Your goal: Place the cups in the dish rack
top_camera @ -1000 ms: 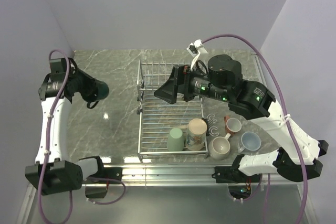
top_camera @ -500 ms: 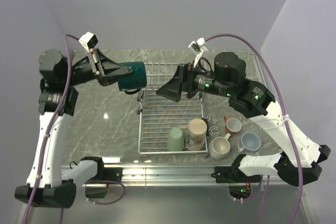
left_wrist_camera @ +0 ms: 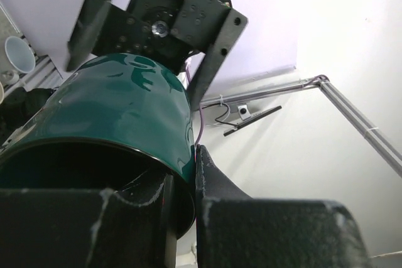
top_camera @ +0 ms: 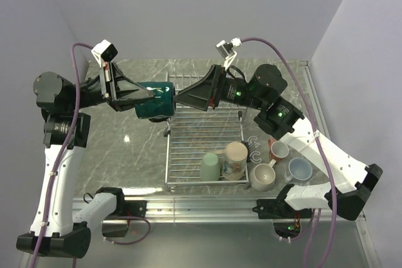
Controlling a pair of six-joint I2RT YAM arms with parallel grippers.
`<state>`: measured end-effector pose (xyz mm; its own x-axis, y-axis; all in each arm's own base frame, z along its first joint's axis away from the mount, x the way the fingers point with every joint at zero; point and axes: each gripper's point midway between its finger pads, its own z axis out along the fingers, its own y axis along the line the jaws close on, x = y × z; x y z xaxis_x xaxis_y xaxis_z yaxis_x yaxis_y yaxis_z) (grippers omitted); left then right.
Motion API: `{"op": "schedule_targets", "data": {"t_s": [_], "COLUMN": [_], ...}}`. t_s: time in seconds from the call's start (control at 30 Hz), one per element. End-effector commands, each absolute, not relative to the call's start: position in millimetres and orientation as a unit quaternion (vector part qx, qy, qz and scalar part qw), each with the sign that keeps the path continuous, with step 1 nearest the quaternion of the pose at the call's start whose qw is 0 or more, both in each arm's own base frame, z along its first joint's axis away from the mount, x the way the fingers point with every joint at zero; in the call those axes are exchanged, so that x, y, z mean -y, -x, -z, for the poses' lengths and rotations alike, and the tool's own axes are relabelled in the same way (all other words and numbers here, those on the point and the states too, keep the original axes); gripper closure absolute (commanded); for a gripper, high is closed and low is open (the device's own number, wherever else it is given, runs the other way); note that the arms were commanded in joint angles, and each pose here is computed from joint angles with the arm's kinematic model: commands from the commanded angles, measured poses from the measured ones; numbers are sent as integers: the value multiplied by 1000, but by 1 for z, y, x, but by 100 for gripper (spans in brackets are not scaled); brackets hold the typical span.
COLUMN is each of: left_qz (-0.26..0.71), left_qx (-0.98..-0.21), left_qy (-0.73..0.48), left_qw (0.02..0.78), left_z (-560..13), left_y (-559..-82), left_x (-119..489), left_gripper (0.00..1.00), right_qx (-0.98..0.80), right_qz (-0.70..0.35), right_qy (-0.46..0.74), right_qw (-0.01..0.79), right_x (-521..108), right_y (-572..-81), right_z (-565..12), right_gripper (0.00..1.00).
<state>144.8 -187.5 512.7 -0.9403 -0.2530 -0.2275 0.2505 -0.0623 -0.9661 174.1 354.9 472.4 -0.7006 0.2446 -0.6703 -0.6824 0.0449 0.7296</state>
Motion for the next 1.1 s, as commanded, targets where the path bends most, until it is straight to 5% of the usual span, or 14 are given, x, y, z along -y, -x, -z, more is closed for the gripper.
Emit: {"op": "schedule_targets", "data": {"t_s": [0.0, 0.37, 0.67, 1.07], "left_qz": [738, 737, 721, 734], "left_qx": [-648, -650, -666, -650], "left_qy": [-17, -14, -14, -19], "left_qw": [189, 182, 194, 196], "left_z": [-525, -516, -521, -526], "left_y": [-138, -143, -139, -136], "left_x": [187, 187, 187, 187], "left_gripper": [100, 100, 99, 99], "right_qx": [-531, -565, -670, -602], "right_qz": [-743, -728, -600, -688], "right_qy": [208, 194, 165, 178], "right_qw": [350, 337, 406, 364], "right_x": [-349, -367, -349, -364], "right_y": [-148, -157, -192, -171], "right_z": [-527, -509, -459, -481], "right_gripper": [0, 0, 0, 0]}}
